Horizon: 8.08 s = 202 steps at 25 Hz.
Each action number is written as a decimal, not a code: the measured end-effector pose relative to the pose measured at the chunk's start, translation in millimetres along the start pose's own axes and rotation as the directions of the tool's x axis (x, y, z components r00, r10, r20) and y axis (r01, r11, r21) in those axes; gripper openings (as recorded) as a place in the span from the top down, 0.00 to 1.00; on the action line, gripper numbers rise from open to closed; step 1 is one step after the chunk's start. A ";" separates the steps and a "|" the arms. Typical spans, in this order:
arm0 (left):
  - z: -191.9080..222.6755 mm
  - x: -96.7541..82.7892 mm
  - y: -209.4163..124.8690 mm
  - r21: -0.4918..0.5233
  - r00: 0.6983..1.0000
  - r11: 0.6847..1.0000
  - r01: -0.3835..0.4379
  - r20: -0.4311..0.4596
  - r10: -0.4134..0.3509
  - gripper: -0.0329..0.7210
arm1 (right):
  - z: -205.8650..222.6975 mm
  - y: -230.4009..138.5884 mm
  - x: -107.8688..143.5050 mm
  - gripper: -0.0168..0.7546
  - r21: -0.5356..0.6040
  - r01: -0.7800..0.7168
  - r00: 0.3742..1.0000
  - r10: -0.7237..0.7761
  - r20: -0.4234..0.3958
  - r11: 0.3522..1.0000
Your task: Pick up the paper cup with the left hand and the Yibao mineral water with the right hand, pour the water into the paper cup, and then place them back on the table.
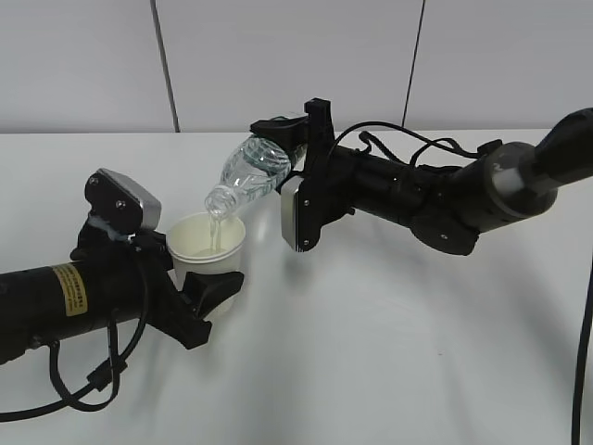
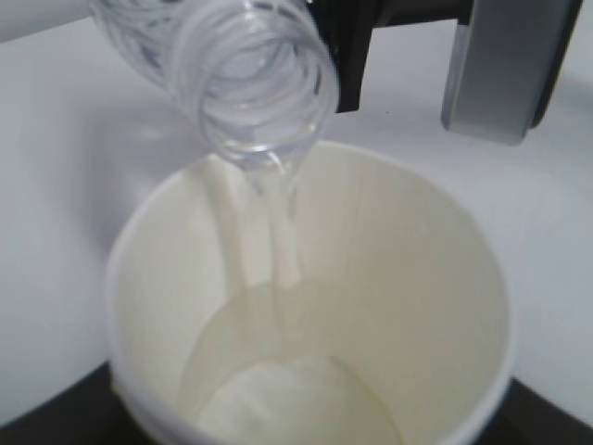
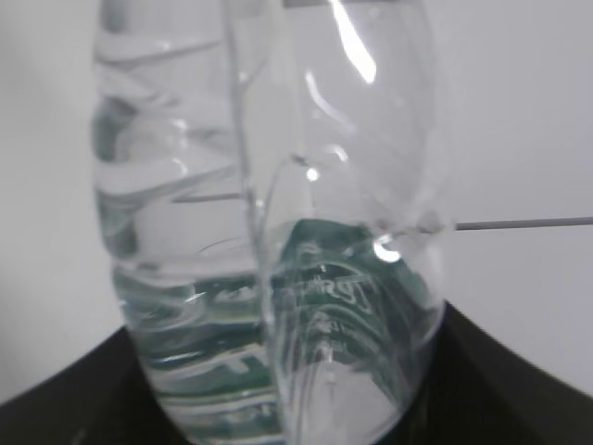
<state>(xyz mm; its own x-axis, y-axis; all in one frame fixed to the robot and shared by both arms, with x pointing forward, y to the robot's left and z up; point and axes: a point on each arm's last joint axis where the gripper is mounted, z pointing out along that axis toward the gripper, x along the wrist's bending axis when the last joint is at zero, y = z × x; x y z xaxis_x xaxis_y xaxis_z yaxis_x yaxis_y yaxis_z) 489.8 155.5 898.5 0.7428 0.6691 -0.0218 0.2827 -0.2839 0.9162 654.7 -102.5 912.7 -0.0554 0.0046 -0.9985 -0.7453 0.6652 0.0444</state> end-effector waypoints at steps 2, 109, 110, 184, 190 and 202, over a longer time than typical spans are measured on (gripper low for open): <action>0.0 0.0 0.0 0.000 1.000 1.000 0.000 0.000 0.000 0.38 | 0.0 0.0 0.0 0.37 0.000 0.000 1.000 0.000 0.000 1.000; 13.5 71.3 -5.3 -0.191 0.895 0.977 0.092 -0.414 -0.165 0.38 | -11.3 -9.8 5.3 0.37 0.048 -0.972 0.234 0.959 0.161 0.229; 16.4 74.1 -5.6 -0.193 0.893 0.977 0.092 -0.418 -0.167 0.38 | -14.7 -9.0 6.1 0.37 0.056 -0.975 0.223 0.960 0.170 0.217; -71.6 36.1 44.2 -0.189 0.870 0.973 0.134 -0.447 -0.206 0.23 | -61.6 -38.9 67.5 0.16 0.046 -0.994 -0.045 0.755 0.654 -0.099; -71.4 35.8 44.0 -0.186 0.872 0.974 0.131 -0.445 -0.202 0.23 | -69.8 -34.7 75.5 0.14 0.076 -0.990 -0.038 0.754 0.656 -0.116; -70.2 33.3 44.5 -0.184 0.877 0.974 0.128 -0.437 -0.198 0.23 | -104.2 -11.0 82.6 0.14 0.137 -0.984 -0.003 0.789 0.615 -0.110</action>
<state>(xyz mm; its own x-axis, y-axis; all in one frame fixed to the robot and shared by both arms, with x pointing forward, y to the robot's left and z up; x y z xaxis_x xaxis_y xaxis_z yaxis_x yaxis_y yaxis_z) 484.5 213.4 966.6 0.3306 0.9434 -0.0261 0.2589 -0.0641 0.9638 589.1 -187.3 833.2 -0.1791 0.9837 0.0173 0.2279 0.0244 0.9734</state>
